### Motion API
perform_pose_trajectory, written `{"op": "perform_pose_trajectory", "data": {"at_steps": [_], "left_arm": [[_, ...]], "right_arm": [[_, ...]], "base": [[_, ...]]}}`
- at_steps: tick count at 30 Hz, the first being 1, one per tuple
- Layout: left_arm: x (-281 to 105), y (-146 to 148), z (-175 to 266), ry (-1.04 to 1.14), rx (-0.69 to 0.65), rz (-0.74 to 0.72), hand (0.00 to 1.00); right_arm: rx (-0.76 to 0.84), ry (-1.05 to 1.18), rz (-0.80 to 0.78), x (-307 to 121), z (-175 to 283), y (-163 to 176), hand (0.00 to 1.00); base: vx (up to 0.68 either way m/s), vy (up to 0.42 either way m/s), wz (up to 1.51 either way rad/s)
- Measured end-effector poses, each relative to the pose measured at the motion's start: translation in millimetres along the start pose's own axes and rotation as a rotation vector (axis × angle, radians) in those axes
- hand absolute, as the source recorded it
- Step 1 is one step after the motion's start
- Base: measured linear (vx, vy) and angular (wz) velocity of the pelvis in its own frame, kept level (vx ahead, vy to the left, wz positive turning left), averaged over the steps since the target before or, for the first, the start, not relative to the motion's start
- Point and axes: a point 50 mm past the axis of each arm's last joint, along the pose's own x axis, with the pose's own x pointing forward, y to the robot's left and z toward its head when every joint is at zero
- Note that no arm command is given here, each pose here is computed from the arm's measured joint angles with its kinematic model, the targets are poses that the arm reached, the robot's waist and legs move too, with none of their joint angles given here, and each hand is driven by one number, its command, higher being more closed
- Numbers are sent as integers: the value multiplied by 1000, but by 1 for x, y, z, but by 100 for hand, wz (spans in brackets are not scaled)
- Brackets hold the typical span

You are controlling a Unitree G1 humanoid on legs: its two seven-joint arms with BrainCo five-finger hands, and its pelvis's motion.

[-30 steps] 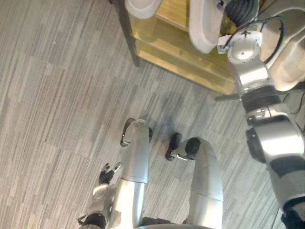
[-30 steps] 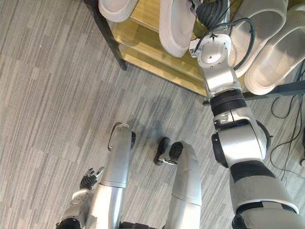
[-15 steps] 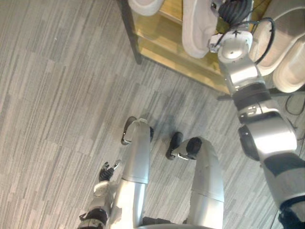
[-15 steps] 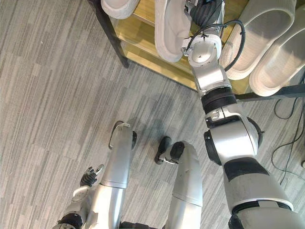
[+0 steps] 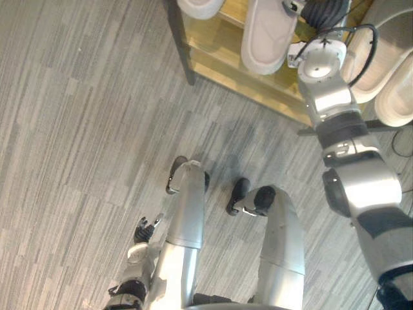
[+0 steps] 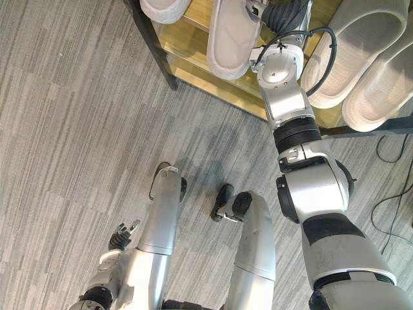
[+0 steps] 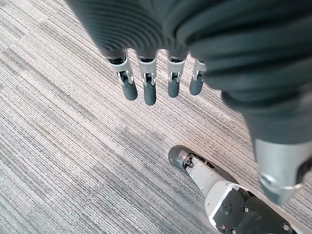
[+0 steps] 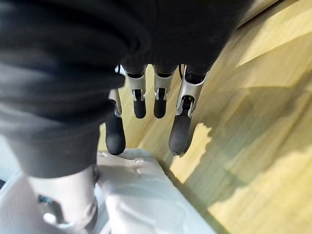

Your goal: Organize the slippers on the shoe rack

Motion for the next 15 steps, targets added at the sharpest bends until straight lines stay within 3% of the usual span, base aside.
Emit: {"op": "perform_pose_trajectory", "data": {"at_steps": [15], "left_arm": [[1, -6, 5, -18, 1, -17, 0]], "right_arm": [[205, -80, -104, -19, 14, -11, 0]], "base": [[0, 0, 0]]}}
